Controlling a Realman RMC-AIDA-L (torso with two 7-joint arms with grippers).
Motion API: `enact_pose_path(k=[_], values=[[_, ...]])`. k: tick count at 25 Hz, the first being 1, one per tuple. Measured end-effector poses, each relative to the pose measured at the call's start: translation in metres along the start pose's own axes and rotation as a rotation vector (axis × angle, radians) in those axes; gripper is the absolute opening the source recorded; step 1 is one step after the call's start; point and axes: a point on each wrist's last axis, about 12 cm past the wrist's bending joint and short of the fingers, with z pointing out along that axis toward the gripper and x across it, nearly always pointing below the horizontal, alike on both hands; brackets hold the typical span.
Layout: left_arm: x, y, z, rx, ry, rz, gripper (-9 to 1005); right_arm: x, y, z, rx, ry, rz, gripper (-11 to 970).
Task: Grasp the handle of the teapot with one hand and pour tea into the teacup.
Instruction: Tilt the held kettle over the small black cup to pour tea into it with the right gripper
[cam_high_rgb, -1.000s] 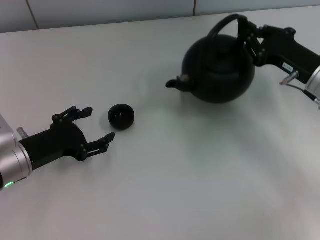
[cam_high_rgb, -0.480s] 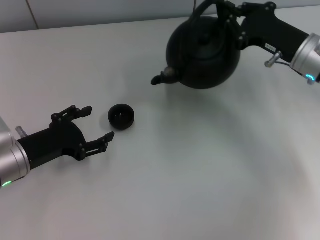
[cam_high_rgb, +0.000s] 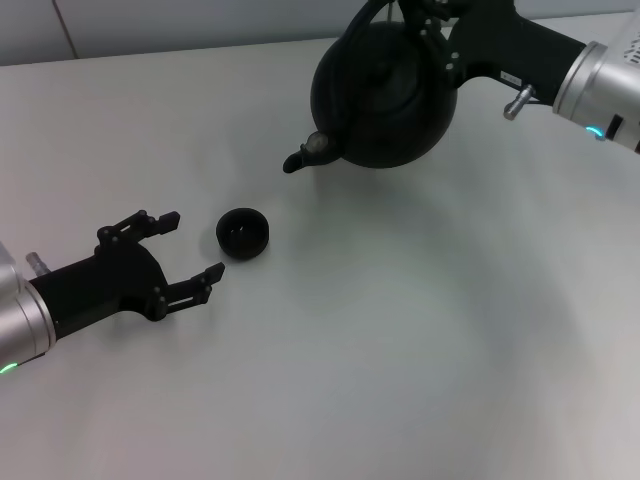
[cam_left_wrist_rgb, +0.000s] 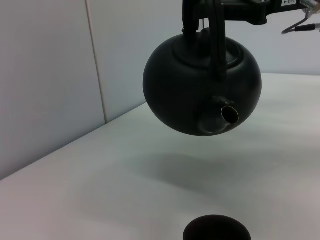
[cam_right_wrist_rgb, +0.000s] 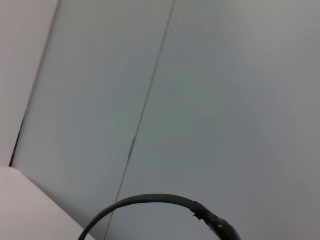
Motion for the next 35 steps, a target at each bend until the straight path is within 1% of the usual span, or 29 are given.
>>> enact_pose_path(k=[3,11,20,35], values=[[0.002,-0.001,-0.001,-0.002,0.003,-0.003,855,-0.003,0.000,0.004,-0.007,-0.005,-0.047,81],[0.002,-0.001,-0.003,0.002,0.000,-0.004,855,-0.010,-0.001,0.019,-0.050,0.006,-0.103,81],[0.001,-0.001,-0.003,0.002,-0.002,-0.004,855,-0.018,0.005,0.039,-0.108,0.030,-0.147,80],[0.000,0.000,-0.002,0.003,-0.003,0.001,855,-0.020,0.010,0.045,-0.152,0.038,-0.188,80]])
